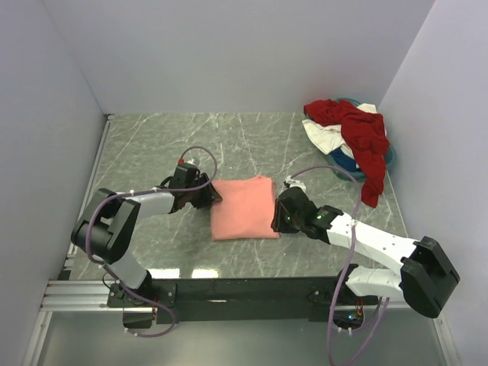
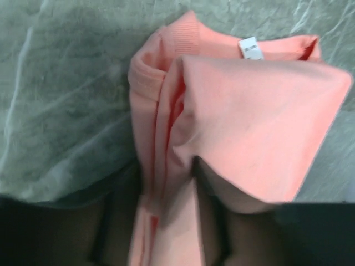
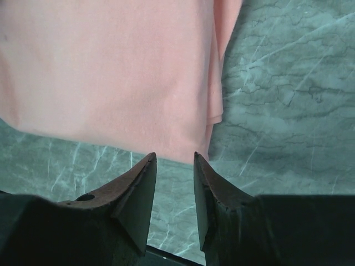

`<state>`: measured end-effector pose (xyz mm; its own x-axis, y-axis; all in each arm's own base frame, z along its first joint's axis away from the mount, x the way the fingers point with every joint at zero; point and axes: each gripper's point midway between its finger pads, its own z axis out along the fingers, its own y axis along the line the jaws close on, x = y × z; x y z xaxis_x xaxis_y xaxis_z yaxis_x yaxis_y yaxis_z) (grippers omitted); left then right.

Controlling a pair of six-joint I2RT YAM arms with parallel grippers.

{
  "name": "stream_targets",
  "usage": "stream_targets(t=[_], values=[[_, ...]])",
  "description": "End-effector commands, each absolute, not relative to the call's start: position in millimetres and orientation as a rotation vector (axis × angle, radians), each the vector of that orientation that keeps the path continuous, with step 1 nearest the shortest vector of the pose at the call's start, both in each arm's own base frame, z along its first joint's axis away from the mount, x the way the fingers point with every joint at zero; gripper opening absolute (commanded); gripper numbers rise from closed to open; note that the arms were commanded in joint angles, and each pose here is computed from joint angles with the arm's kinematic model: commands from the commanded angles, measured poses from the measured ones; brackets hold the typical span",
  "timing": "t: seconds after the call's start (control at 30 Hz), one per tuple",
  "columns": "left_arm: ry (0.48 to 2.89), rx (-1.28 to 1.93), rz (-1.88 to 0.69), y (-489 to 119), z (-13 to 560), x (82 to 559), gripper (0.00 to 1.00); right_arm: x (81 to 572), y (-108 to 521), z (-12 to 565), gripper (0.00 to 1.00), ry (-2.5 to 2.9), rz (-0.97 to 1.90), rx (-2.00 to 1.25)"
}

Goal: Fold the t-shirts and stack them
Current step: Fold the tshirt, then neatly place the folded tshirt to the corner

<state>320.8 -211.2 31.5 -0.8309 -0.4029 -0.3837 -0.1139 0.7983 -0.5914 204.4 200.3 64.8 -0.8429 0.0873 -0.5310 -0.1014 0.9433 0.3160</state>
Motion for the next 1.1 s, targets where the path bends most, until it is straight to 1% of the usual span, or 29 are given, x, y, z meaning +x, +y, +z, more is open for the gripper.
stream_targets(t=[0.0,0.07,0.1,0.13,0.2,0.33,0.37,0.43,0.57,0.63,0.67,0.77,0.83,1.07], values=[[2.529,-0.370,-0.786,-214,13,316,0.44,213,201,86,0.40,2.467,0.463,-0.007],[2.541,-0.401,-0.785,-214,9,313,0.33,213,200,88,0.40,2.463,0.455,-0.009],[2.558,-0.422,-0.764,-211,6,311,0.19,214,199,89,0.40,2.458,0.455,-0.009],[2.556,-0.439,-0.748,-209,7,314,0.11,214,199,90,0.40,2.456,0.455,-0.011],[2.556,-0.504,-0.689,-202,6,320,0.01,215,200,91,0.40,2.457,0.452,-0.017],[2.495,-0.693,-0.677,-183,17,341,0.01,217,202,95,0.40,2.452,0.456,-0.023],[2.480,-0.801,-0.663,-169,17,345,0.01,217,202,95,0.40,2.454,0.456,-0.023],[2.443,-0.895,-0.671,-155,20,351,0.01,217,201,95,0.40,2.455,0.448,-0.026],[2.290,-1.187,-0.681,-105,31,366,0.01,217,200,95,0.40,2.459,0.436,-0.034],[2.241,-1.295,-0.675,-86,29,363,0.01,218,203,97,0.40,2.457,0.444,-0.045],[2.173,-1.371,-0.675,-67,36,366,0.01,218,202,97,0.40,2.460,0.439,-0.047],[2.056,-1.555,-0.587,-19,34,355,0.01,219,205,102,0.40,2.459,0.448,-0.066],[1.995,-1.670,-0.504,13,27,339,0.01,219,206,106,0.40,2.457,0.446,-0.084],[1.752,-1.907,-0.365,88,26,287,0.01,220,208,109,0.40,2.464,0.440,-0.135]])
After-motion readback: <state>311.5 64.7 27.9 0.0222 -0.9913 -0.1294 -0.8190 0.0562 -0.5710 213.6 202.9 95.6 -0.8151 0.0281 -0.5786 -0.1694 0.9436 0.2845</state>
